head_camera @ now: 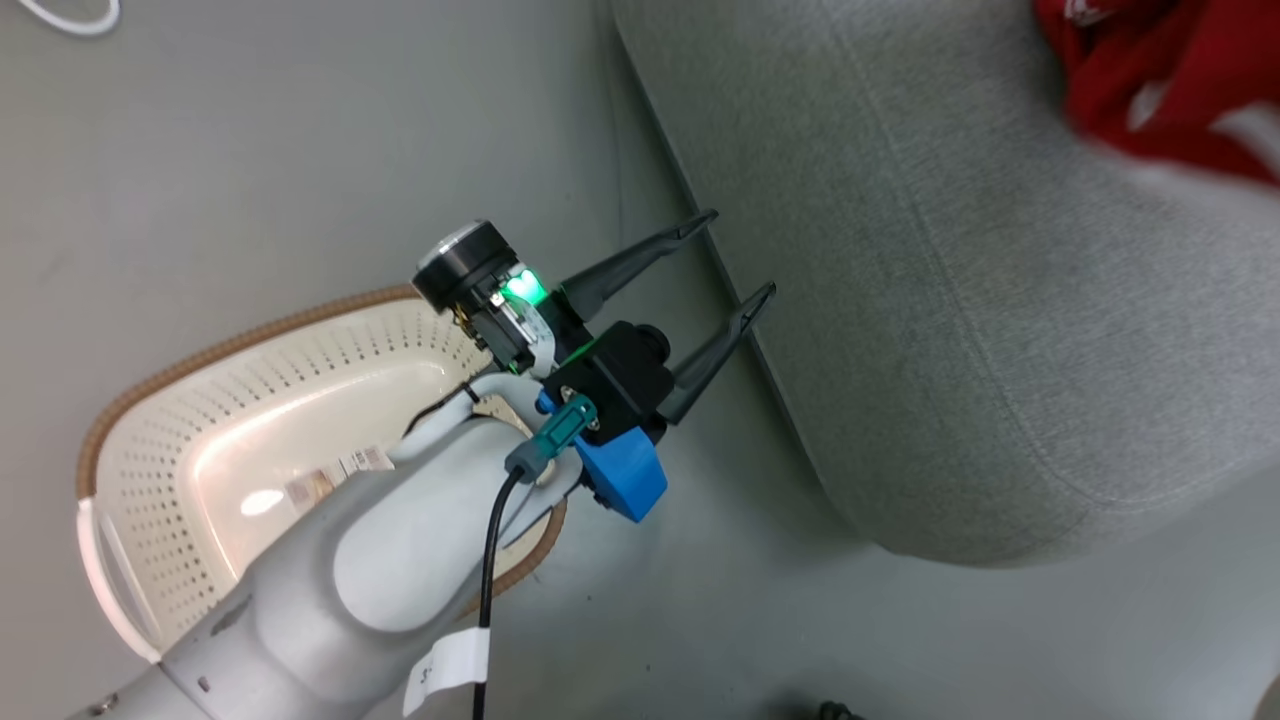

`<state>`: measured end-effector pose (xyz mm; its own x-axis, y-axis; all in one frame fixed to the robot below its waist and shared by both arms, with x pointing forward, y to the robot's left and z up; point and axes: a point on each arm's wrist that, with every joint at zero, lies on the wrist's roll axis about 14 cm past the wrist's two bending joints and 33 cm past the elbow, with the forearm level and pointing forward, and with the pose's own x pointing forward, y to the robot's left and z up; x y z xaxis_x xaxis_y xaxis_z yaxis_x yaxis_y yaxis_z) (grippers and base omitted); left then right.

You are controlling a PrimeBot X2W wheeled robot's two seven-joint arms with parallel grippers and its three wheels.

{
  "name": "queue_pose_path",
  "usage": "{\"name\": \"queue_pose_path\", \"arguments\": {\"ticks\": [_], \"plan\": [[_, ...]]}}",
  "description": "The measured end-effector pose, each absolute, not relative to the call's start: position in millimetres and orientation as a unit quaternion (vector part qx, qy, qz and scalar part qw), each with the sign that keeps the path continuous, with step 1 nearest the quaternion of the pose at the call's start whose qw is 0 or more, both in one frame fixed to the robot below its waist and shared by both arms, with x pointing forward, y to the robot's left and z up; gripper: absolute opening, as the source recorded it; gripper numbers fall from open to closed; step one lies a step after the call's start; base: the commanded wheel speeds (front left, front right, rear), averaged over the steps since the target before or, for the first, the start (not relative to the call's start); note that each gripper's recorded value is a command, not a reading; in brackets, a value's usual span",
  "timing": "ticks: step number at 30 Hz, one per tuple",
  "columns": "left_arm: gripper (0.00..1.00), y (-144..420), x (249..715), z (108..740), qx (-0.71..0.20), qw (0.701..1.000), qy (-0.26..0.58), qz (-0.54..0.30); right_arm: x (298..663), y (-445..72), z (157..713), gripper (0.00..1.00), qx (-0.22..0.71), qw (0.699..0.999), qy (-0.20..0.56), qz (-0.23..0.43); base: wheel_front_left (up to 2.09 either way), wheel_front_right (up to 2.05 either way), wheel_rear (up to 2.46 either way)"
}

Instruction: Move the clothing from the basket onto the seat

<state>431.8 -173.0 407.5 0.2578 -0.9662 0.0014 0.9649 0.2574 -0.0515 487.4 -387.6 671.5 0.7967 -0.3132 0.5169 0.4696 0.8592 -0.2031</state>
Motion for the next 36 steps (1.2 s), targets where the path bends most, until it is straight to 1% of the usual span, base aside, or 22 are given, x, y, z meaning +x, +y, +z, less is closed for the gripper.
{"name": "queue_pose_path", "arguments": {"ticks": [3,6,9,12,15,18,23,27,33,36], "plan": [[1.0,-170.8,441.9,392.3,-0.022,0.794,0.021,-0.607,491.9,-413.4,700.9,0.0,-0.192,0.913,-0.272,-0.238,0.0,0.0,0.0],[1.0,-168.1,451.2,376.4,-0.024,0.795,0.027,-0.605,493.8,-437.8,719.4,0.0,-0.224,0.895,-0.284,-0.262,0.0,0.0,0.0],[1.0,-165.8,457.0,360.6,-0.026,0.795,0.034,-0.605,492.4,-461.2,722.5,0.0,-0.246,0.883,-0.278,-0.289,0.0,0.0,0.0],[1.0,-165.1,461.2,348.5,-0.031,0.796,0.04,-0.604,491.8,-479.0,711.9,0.0,-0.269,0.877,-0.253,-0.307,0.0,0.0,0.0],[1.0,-163.9,462.8,338.4,-0.034,0.796,0.045,-0.603,493.9,-492.4,687.5,0.0,-0.277,0.88,-0.215,-0.321,0.0,0.0,0.0],[1.0,-163.5,463.9,331.7,-0.037,0.796,0.048,-0.603,493.3,-505.9,644.6,0.0,-0.275,0.89,-0.152,-0.332,0.0,0.0,0.0],[1.0,-162.8,462.7,326.8,-0.04,0.794,0.052,-0.605,488.4,-515.3,578.1,0.0,-0.238,0.904,-0.076,-0.348,0.0,0.0,0.0],[1.0,-161.5,461.8,327.2,-0.04,0.794,0.052,-0.605,481.6,-512.8,522.9,0.0,-0.209,0.912,-0.013,-0.352,0.0,0.0,0.0],[1.0,-159.3,463.1,329.4,-0.041,0.796,0.051,-0.601,474.1,-495.3,458.3,0.0,-0.174,0.92,0.056,-0.346,0.0,0.0,0.0],[1.0,-158.7,463.8,330.8,-0.042,0.798,0.051,-0.599,474.4,-485.4,440.7,0.0,-0.163,0.922,0.074,-0.342,0.0,0.0,0.0]]}}
